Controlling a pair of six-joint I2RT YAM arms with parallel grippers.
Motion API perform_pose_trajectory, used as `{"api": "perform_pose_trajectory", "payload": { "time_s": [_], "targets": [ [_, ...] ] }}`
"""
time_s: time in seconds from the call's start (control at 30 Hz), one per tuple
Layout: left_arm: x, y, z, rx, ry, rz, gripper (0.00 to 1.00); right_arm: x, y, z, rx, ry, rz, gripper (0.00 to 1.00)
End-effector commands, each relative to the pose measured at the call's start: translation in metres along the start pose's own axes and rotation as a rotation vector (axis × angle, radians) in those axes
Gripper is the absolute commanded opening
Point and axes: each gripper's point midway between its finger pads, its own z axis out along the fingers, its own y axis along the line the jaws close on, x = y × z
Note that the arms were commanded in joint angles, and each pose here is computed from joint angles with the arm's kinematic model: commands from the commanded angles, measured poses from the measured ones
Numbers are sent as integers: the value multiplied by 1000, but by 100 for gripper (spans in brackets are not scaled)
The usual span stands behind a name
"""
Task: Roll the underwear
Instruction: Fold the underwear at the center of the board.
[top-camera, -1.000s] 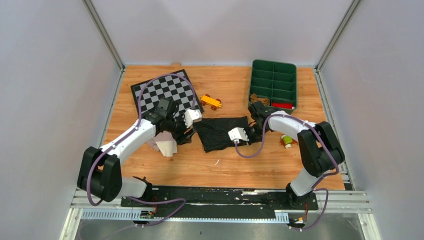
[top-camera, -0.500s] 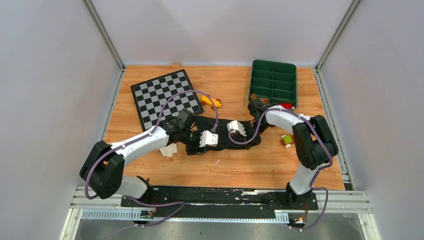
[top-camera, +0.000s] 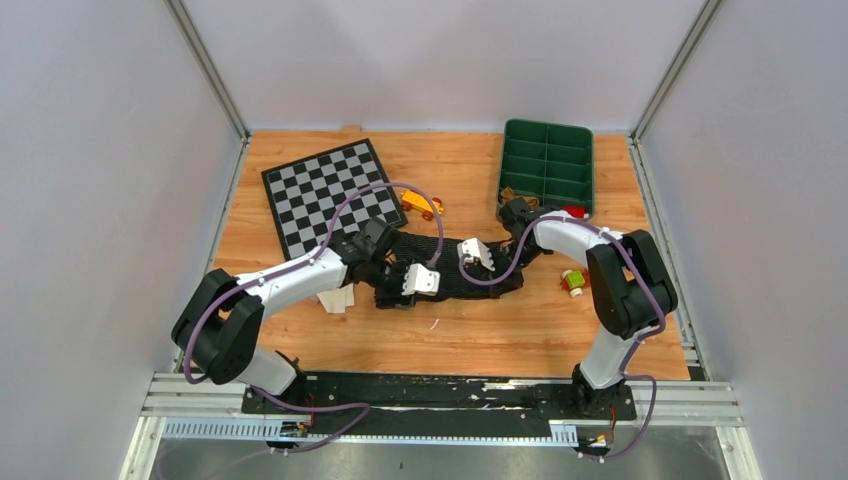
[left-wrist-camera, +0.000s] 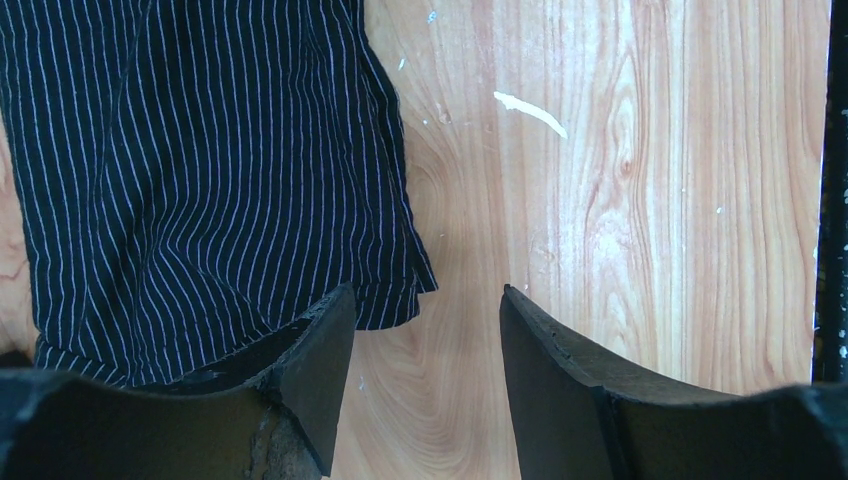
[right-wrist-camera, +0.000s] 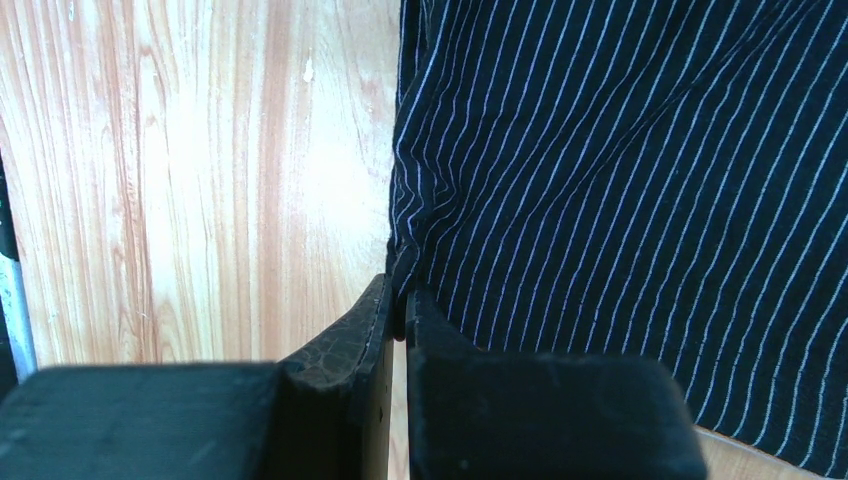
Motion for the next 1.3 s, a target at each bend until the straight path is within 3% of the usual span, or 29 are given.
{"api": "perform_pose_trajectory", "payload": {
  "time_s": [0.0,0.37,0.73,0.97,1.17,1.27],
  "targets": [
    [-13,5,-8,-21,-26,54,62,15,12,10,-45,9,87,0],
    [-16,2,12,47,-4,35,56,17,15,17,-61,-11,129,0],
    [-18,6,14,36,-7,92,59,16,13,21,-63,-23,150,0],
    [-23,5,17,66,-22,87,55,15,13,21,-63,-24,151,0],
    [-29,14,16,11,-54,145,60,16,13,21,-66,-22,156,0],
    [-22,16,19,15,-18,167,59,16,12,21,-68,-19,160,0]
  ]
}}
